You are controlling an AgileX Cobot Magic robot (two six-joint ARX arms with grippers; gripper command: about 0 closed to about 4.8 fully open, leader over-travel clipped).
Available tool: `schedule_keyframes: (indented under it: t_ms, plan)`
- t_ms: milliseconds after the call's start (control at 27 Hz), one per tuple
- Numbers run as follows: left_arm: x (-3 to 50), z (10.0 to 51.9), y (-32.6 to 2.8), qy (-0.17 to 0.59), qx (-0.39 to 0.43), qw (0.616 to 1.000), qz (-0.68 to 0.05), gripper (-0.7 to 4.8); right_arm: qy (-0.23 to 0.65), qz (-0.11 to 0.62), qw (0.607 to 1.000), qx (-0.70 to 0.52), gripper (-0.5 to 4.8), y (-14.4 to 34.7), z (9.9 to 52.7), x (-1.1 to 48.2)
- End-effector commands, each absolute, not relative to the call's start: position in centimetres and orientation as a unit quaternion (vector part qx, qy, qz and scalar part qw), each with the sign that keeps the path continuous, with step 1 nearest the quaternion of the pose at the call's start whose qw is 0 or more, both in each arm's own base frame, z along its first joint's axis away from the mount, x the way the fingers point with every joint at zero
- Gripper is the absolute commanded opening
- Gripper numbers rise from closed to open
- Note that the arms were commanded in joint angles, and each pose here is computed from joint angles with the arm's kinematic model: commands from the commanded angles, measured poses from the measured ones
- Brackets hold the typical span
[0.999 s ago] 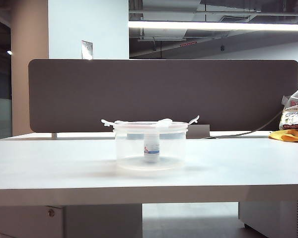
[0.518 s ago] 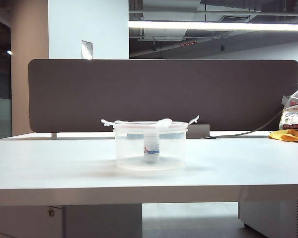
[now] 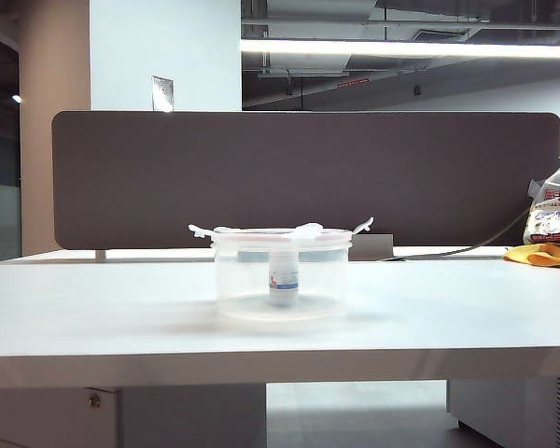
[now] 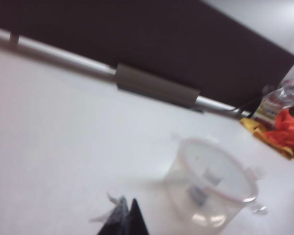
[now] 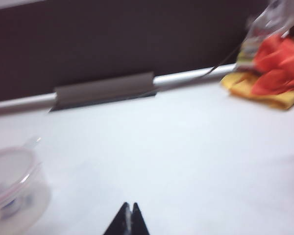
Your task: Remove the lid of the round box, pick up the small white medicine bottle inside, and place it on the table.
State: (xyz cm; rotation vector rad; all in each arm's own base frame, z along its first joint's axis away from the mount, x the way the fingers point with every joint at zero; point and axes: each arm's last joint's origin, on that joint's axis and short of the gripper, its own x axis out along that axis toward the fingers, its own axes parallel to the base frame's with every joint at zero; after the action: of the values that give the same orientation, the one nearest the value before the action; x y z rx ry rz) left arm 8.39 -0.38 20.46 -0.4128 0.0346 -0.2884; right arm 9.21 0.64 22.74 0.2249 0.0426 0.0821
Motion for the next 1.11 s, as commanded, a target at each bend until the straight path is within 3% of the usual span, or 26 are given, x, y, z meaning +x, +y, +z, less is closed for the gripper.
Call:
schedule_keyframes:
  t_ms: [37,518,740,1110]
  plan:
    - [7.7,22.4,-0.5,-0.001,-0.177,0.972,-0.156,-0.06,0.038,0.071,0.99,0.117,-0.02,1.2,24.5,10.1]
    - [10.4,28.1,-0.6,0.09,-0.144,0.965,-0.198,-0.06,0.196,0.23,0.951,0.065,0.02,7.9,31.7,17.9]
    - [13.3,32.0,-0.7,0.127,-0.108,0.958,-0.233,-0.06,0.275,0.241,0.93,0.048,1.44,10.3,33.3,22.3]
    - [18.0,37.4,-4.4,0.165,-0.031,0.943,-0.286,-0.06,0.253,0.244,0.935,0.043,1.42,10.9,36.0,23.8]
